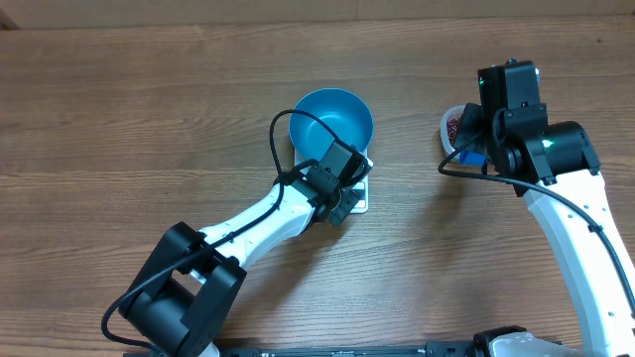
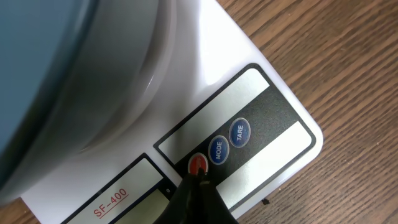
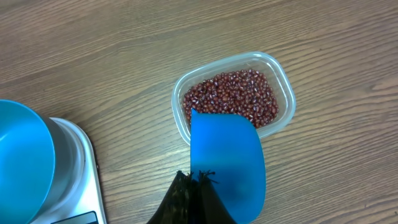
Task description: Scoop item into bowl and weigh 150g on scale
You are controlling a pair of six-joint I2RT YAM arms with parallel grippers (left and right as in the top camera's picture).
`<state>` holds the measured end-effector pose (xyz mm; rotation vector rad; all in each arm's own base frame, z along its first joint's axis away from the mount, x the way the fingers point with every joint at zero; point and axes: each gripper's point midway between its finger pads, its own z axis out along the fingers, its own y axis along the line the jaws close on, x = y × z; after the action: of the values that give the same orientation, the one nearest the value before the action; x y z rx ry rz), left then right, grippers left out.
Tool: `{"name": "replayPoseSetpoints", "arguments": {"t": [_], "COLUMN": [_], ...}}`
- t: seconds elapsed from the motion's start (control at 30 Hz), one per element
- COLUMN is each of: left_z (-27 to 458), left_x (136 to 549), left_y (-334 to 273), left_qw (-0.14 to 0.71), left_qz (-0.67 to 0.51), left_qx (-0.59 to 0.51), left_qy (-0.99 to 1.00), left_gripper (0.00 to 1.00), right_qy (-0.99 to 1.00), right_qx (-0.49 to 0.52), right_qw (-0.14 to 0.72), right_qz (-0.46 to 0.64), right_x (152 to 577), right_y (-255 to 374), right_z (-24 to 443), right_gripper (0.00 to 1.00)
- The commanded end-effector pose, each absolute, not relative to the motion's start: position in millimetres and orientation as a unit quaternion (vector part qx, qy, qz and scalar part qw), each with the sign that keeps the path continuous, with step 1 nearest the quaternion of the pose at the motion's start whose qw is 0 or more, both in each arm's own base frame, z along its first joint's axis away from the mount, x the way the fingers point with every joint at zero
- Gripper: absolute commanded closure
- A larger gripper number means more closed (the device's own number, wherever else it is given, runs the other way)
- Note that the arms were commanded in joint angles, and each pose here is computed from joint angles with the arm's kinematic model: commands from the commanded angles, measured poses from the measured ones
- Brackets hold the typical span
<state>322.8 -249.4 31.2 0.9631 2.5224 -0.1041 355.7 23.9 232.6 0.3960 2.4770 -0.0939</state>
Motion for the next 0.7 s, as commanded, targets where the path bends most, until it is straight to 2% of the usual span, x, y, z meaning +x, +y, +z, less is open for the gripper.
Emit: {"name": "replayPoseSetpoints", "arguments": {"t": [0.0, 0.67], "left_z": [21.6, 14.4], "left_x": [319.5, 322.4], "left_y": [-247.7, -250.6], "left_qw": [0.206, 0.206], "left_qz": [-0.038, -0.040], "left_qx": [0.351, 0.352], "left_qy": [0.913, 0.912], "left_gripper": [0.96, 0.96], "right_qy": [0.930, 0.930], "right_qx": [0.152, 0.153], "right_qw": [0.333, 0.334], "right_qz": [-0.027, -0.026], "right_x": [360.5, 360.6], "right_y": [26.0, 26.0], "right_z": [249.7, 249.8], "right_gripper": [0.96, 0.96]}}
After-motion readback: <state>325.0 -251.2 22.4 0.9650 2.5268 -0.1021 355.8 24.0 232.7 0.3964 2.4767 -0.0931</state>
